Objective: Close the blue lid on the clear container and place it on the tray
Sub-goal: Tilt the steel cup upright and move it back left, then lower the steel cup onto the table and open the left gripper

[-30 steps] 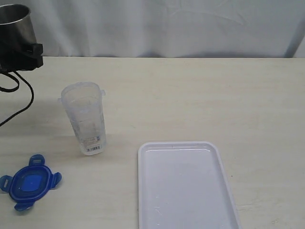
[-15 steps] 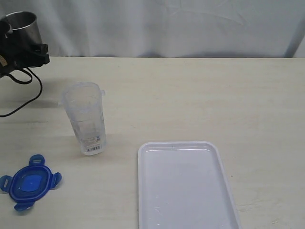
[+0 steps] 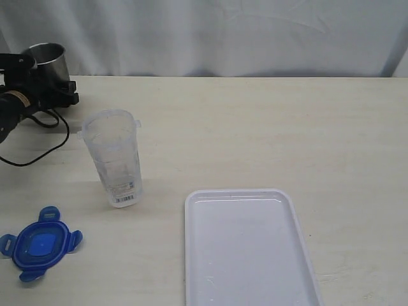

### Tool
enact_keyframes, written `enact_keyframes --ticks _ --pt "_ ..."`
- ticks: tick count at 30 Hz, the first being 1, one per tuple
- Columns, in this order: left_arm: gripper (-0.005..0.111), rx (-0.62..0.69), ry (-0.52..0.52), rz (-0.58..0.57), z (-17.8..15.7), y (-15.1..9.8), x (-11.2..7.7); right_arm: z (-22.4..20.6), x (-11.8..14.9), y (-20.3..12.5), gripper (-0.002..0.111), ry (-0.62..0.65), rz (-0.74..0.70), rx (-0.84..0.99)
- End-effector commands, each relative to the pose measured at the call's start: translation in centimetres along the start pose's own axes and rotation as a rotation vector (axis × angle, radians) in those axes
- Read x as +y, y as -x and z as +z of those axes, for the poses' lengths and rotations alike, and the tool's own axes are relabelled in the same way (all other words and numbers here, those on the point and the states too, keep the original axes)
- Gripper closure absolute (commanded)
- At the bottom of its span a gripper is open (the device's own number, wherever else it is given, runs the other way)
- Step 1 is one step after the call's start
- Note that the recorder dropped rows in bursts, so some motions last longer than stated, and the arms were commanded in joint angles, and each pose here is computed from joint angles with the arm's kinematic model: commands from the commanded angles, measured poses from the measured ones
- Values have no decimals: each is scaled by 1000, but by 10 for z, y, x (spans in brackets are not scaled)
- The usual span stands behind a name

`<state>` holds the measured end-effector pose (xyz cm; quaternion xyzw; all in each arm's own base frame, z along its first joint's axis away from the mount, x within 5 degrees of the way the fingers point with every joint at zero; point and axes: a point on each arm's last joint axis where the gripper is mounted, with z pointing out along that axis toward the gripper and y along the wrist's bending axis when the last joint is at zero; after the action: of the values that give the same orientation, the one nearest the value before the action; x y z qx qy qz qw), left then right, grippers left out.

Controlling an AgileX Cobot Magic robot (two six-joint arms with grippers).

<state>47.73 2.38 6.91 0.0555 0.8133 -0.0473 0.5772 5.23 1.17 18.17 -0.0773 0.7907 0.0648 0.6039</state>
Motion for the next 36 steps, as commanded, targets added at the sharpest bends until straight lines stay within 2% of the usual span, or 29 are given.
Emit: enact_keyframes --ticks 1,9,19,28,30,31,32,33,34,35,36 --pt "107 -76 -15 10 2 8 -1 0 0 1 104 -5 -5 -10" --pt "107 -32 -7 12 2 2 0 0 0 1 104 -5 -5 -10" --pt "107 17 -11 0 7 -23 -1 0 0 1 104 -5 -5 -10" --pt "106 5 -10 -9 8 -23 -1 0 0 1 104 -5 -5 -10" --pt "97 5 -10 -9 8 -23 -1 0 0 1 104 -5 -5 -10" --pt "85 11 -9 -9 8 -23 0 0 0 1 104 -5 -5 -10" --pt "79 17 -8 -9 8 -24 0 0 0 1 104 -5 -5 -10" --pt "64 34 -2 -13 8 -25 0 0 0 1 104 -5 -5 -10" --pt "56 43 2 -25 8 -26 1 0 0 1 104 -5 -5 -10" --pt "42 61 18 -51 7 -28 2 0 0 1 104 -5 -5 -10" --pt "35 79 26 -56 7 -29 3 0 0 1 104 -5 -5 -10"
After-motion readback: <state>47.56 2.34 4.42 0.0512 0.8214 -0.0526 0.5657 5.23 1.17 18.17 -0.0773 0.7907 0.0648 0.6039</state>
